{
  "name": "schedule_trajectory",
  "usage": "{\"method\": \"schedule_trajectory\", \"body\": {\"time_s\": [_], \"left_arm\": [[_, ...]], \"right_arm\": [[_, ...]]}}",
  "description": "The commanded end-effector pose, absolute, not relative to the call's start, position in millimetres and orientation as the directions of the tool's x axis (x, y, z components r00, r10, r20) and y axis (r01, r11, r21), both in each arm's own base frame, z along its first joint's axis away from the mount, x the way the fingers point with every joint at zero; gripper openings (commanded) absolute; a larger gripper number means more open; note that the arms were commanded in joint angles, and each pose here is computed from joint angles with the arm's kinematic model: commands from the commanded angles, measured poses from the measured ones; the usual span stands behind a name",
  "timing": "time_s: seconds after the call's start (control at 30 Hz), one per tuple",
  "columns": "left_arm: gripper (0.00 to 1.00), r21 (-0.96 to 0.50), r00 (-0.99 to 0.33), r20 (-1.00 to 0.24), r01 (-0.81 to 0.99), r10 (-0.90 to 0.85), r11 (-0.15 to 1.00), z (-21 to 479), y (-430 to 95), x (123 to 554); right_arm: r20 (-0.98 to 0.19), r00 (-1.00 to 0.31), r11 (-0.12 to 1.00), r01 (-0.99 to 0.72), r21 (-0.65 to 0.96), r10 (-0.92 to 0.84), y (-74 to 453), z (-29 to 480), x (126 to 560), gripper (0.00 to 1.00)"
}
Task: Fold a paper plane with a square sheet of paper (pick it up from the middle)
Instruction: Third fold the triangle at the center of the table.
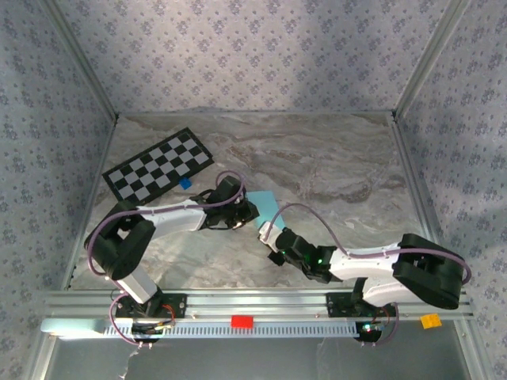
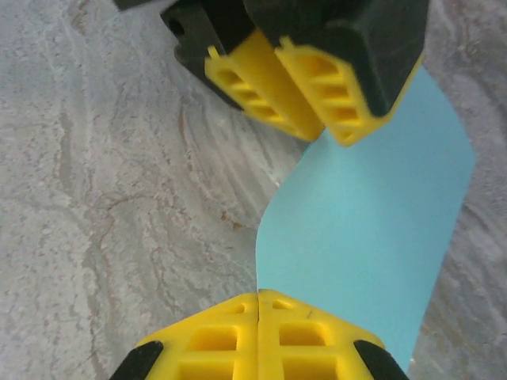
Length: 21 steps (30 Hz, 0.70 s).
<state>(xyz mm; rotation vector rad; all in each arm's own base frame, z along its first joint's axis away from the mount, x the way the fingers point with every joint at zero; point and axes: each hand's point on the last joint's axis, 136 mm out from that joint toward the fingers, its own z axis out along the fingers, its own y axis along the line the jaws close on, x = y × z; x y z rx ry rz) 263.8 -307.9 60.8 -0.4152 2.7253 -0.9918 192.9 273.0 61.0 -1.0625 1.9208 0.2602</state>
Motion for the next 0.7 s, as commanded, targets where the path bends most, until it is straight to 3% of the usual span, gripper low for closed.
{"method": "schedule_trajectory", "body": {"time_s": [0.0,0.13,0.23,0.47,0.67], "left_arm": [[0.28,-0.624,-0.924,-0.151,-0.186,-0.351,0.759,78,-294,268],[0.41,-0.585,-0.91,-0.2,-0.186,-0.363,0.789,87,-276,266],[0.43,-0.573,-0.903,-0.228,-0.179,-0.365,0.8,96,-269,268],[0.4,-0.571,-0.894,-0.282,-0.134,-0.347,0.81,118,-262,274],[0.36,-0.62,-0.891,-0.3,-0.089,-0.341,0.779,132,-273,283]], "right_arm": [[-0.778,-0.306,0.585,-0.805,-0.096,-0.548,283,64,185,0.0],[-0.755,-0.415,0.579,-0.813,0.058,-0.508,289,63,184,0.0],[-0.748,-0.464,0.579,-0.805,0.131,-0.475,291,65,184,0.0],[-0.692,-0.626,0.574,-0.733,0.365,-0.359,289,74,189,0.0],[-0.567,-0.792,0.541,-0.587,0.602,-0.229,284,81,199,0.0]]}}
